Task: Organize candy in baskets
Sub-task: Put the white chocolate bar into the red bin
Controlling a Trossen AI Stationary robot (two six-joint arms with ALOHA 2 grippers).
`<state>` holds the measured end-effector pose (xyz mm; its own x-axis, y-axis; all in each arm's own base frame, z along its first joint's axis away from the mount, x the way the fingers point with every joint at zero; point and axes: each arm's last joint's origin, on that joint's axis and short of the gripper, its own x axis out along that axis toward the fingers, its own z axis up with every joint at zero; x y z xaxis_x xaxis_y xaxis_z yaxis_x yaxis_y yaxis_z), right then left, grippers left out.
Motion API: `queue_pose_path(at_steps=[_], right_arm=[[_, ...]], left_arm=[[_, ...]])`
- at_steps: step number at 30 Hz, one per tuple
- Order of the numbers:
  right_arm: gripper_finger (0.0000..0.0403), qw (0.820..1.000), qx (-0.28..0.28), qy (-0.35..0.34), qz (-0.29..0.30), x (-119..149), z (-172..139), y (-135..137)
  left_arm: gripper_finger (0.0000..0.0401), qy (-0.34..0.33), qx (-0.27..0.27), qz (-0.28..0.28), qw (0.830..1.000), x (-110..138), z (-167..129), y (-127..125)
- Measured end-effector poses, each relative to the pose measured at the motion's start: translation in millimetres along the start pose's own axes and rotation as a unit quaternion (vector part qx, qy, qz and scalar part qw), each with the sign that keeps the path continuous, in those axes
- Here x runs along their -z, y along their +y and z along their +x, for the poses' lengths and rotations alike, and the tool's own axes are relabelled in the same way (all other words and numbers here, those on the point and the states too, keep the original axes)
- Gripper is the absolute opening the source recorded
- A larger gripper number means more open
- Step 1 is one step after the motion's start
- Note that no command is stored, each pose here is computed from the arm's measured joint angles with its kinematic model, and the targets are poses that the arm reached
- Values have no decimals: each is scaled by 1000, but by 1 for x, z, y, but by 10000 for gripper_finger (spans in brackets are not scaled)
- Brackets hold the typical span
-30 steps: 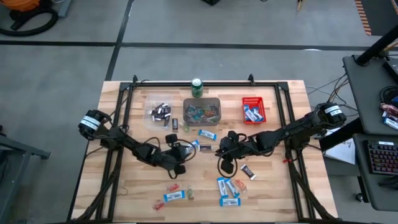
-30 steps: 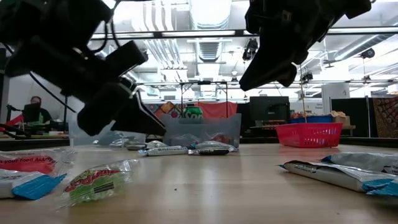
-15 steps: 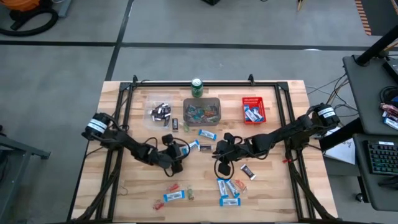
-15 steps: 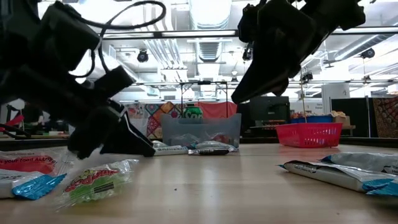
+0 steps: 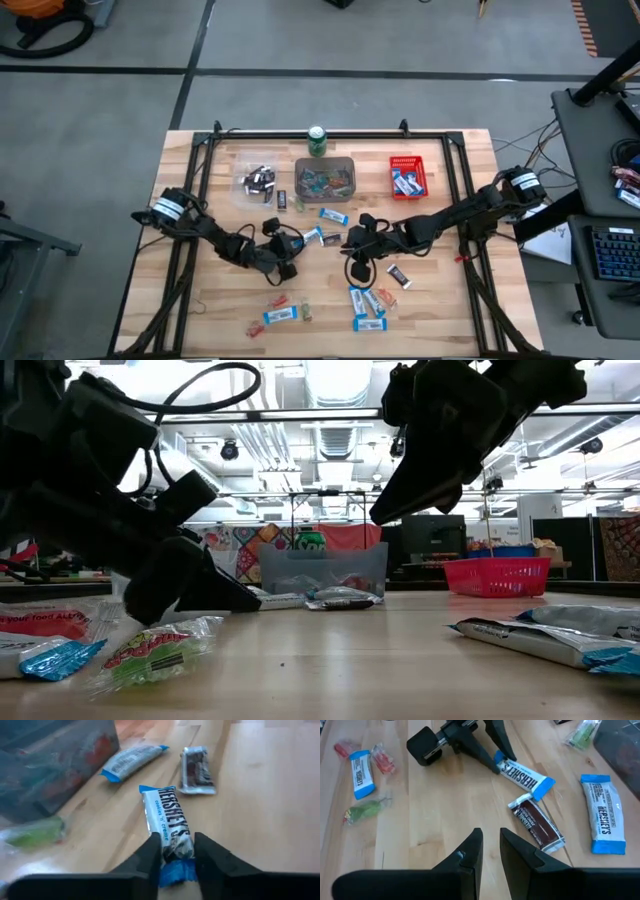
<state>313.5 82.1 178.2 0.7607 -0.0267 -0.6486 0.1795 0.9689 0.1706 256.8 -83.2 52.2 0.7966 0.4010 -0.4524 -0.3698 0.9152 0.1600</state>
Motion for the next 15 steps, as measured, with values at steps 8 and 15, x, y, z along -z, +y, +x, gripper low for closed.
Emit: queue_pose_path(at_steps=[8, 15], right_arm=[[57, 999, -8, -18, 29, 0, 8, 2], [61, 990, 8, -56, 131, -2, 34, -12]], left_arm=[[1, -22, 4, 9, 1000, -9, -4, -1], [1, -37, 27, 12, 999, -17, -11, -5]])
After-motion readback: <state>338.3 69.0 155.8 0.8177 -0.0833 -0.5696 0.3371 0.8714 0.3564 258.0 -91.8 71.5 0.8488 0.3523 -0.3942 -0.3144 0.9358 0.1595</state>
